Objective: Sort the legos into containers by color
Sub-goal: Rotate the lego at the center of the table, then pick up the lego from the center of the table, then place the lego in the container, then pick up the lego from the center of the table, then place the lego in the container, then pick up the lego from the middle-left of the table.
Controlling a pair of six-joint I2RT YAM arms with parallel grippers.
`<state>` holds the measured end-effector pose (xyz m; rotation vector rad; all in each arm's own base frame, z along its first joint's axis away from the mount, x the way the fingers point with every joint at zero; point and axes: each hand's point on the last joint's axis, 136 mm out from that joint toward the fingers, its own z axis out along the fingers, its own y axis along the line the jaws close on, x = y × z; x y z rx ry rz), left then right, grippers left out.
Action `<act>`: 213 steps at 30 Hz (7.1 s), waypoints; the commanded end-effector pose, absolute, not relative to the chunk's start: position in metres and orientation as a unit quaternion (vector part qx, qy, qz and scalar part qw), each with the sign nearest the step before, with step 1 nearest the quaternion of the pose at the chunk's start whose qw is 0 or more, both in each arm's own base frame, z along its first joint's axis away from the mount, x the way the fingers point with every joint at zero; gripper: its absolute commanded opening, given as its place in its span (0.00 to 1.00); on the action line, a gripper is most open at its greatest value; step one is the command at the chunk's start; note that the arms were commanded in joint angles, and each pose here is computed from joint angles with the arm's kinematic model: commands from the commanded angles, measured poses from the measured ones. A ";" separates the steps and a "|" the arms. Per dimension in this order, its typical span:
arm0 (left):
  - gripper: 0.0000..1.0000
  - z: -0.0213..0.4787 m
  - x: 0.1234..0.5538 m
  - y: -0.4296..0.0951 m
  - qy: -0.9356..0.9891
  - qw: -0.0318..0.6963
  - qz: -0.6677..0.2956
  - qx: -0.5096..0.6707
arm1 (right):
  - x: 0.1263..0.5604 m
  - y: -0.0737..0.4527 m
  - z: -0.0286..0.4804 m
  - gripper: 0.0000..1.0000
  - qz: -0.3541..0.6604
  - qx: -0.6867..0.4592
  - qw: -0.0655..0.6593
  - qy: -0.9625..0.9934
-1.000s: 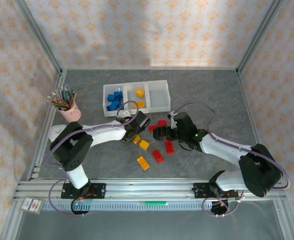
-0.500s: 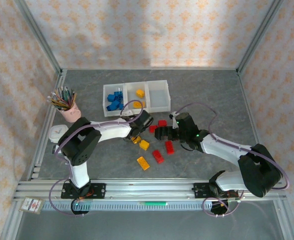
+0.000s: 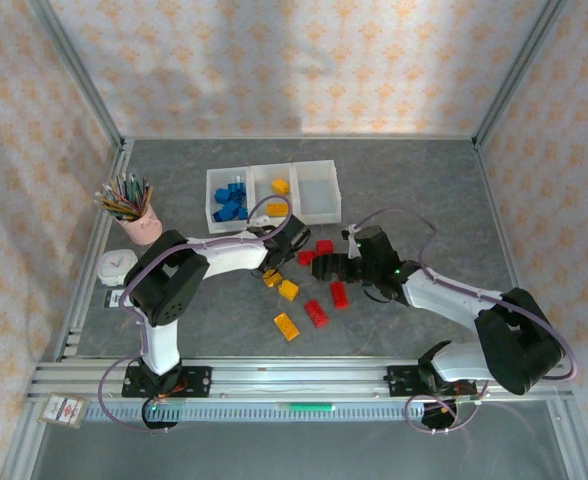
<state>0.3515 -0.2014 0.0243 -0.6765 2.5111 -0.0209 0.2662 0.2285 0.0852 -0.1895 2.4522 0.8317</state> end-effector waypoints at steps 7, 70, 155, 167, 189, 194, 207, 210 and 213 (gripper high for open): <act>0.34 0.018 0.339 -0.184 0.940 0.239 0.029 -0.242 | 0.269 0.229 0.095 1.00 0.324 -0.068 0.283 0.900; 0.33 0.126 0.410 -0.209 0.922 0.326 -0.020 -0.208 | 0.282 0.225 0.123 1.00 0.326 -0.051 0.321 0.888; 0.42 0.149 0.450 -0.187 0.893 0.381 -0.021 -0.240 | 0.295 0.226 0.135 1.00 0.316 -0.028 0.321 0.892; 0.64 0.137 0.500 -0.184 0.907 0.360 0.004 -0.218 | 0.300 0.221 0.145 1.00 0.307 -0.033 0.336 0.890; 0.78 0.085 0.248 -0.270 0.969 0.235 -0.080 0.007 | 0.242 0.190 0.098 1.00 0.277 -0.004 0.242 0.930; 0.83 0.064 0.253 -0.263 0.971 0.235 -0.035 0.017 | 0.238 0.183 0.090 1.00 0.285 0.019 0.239 0.928; 0.63 0.023 0.261 -0.250 0.978 0.210 0.001 0.002 | 0.239 0.183 0.089 1.00 0.287 0.016 0.243 0.927; 0.51 0.025 0.262 -0.249 0.977 0.213 -0.008 -0.001 | 0.241 0.184 0.092 1.00 0.290 0.013 0.246 0.925; 0.42 0.033 0.264 -0.250 0.975 0.220 -0.020 -0.002 | 0.243 0.186 0.098 1.00 0.291 0.007 0.251 0.923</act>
